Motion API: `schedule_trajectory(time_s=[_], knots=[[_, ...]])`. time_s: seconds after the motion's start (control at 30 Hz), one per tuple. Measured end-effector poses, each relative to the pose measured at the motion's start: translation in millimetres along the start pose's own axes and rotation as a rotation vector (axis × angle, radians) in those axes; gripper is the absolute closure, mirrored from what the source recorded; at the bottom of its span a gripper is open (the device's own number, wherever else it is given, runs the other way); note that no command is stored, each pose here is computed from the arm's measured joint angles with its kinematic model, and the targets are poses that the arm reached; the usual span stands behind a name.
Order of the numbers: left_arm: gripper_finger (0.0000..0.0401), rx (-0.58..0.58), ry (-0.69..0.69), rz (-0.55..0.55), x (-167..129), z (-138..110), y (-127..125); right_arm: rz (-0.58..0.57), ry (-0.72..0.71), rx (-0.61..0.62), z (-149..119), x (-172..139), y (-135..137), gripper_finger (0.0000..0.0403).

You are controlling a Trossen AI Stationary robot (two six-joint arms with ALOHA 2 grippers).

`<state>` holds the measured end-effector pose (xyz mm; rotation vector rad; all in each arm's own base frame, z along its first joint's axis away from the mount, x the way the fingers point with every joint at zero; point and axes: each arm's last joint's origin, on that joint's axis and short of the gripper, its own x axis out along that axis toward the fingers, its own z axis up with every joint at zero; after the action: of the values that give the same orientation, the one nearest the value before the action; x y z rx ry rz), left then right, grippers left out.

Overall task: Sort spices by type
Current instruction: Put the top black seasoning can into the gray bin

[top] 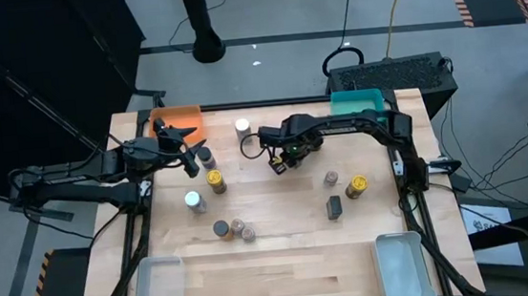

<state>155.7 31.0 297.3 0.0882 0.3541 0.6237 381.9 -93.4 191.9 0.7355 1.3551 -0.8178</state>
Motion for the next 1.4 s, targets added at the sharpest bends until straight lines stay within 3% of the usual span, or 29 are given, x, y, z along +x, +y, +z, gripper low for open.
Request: schedule_trajectory(time_s=[0.2, 0.5, 0.8, 1.07, 1.27, 1.4], knots=[[0.0187, -0.006, 0.000, 0.000, 0, 0, 0, 0.082, -0.005, -0.035, -16, -24, 9, 0.0309], [0.0187, -0.010, -0.003, -0.004, 0, 0, 0, 0.209, -0.033, -0.382, -59, -71, 23, 0.0309], [0.0187, -0.016, -0.013, -0.027, 0, 1, -1, 0.236, -0.041, -0.426, -105, -119, 12, 0.0309], [0.0187, -0.041, -0.011, -0.028, 0, 1, -1, 0.202, 0.082, -0.244, -154, -144, 2, 0.0309], [0.0187, -0.038, -0.004, -0.031, 0, 0, -1, 0.079, 0.238, -0.059, -214, -163, -11, 0.0310], [0.0187, -0.052, 0.007, -0.054, 0, -1, -2, 0.107, 0.235, 0.055, -251, -181, -20, 0.0310]])
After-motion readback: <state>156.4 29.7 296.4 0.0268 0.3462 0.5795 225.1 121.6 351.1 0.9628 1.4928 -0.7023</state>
